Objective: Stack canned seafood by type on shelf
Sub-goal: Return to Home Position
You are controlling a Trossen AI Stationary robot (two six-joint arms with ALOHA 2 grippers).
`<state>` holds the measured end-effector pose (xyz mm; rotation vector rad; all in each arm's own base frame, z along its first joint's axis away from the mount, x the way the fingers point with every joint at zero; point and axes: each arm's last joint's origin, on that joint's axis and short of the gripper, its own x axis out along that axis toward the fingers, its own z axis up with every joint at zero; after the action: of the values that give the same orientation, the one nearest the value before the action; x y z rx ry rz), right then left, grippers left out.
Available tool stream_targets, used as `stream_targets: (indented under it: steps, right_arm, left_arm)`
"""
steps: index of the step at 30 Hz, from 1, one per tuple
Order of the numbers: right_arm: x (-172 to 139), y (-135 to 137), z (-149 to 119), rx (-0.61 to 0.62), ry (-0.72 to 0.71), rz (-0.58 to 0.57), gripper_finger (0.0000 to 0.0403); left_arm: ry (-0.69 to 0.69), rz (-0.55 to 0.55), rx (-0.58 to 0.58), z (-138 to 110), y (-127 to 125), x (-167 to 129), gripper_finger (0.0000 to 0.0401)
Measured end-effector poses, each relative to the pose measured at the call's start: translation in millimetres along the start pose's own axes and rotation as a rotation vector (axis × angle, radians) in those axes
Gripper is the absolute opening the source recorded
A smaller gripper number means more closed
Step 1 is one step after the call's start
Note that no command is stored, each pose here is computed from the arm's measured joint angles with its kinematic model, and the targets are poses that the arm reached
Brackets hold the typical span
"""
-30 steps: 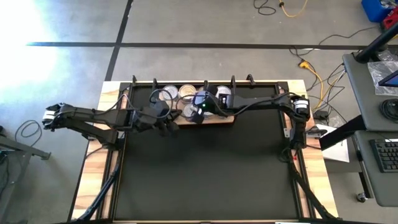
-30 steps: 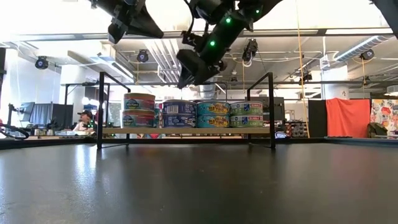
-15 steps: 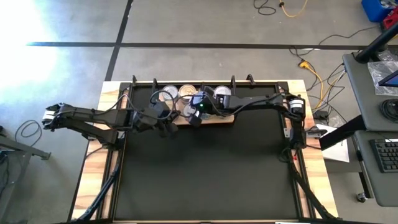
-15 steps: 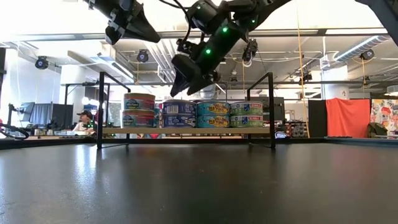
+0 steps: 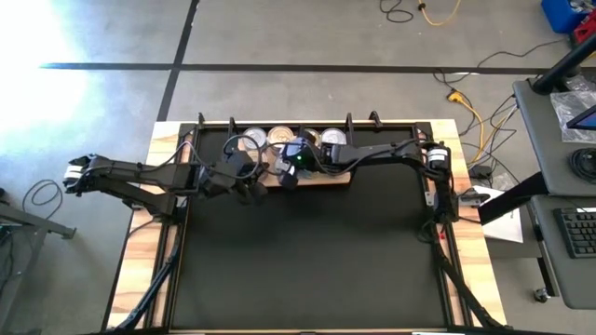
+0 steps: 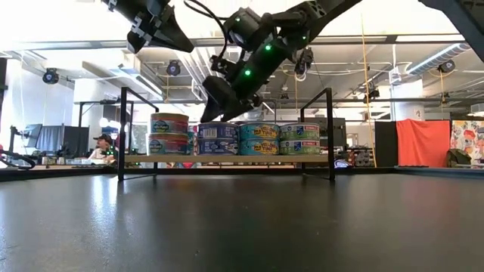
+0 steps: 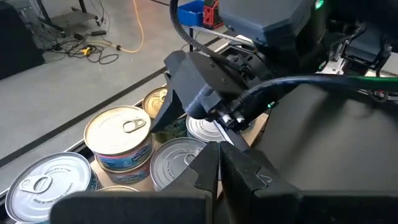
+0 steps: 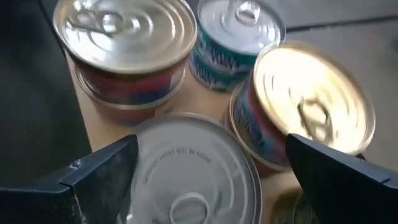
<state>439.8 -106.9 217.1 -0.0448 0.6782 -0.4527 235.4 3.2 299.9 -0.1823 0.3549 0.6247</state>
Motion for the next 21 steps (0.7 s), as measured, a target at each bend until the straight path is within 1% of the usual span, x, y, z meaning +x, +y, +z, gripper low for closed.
stream_targets:
  steps: [5, 8, 14, 17, 21]
  right_arm:
    - [0, -1, 2, 0.031, -0.020, -0.003, 0.0400]
    - [-7, -3, 9, 0.042, -0.039, -0.004, 0.0400]
    - [-43, -12, 37, 0.065, -0.143, -0.007, 0.0400]
    - [-61, -15, 42, 0.070, -0.145, -0.010, 0.0400]
    - [-95, -17, 50, 0.062, -0.147, -0.041, 0.0400]
  left_arm:
    - [-0.001, -0.012, -0.010, 0, -2, -2, 0.0000]
    - [-0.001, -0.019, -0.011, -1, -3, -3, 0.0000]
    - [-0.009, -0.053, -0.007, 1, -8, -10, 0.0000]
    - [-0.021, -0.084, -0.009, 2, -11, -17, 0.0000]
    - [-0.024, -0.101, 0.001, 3, -9, -25, 0.0000]
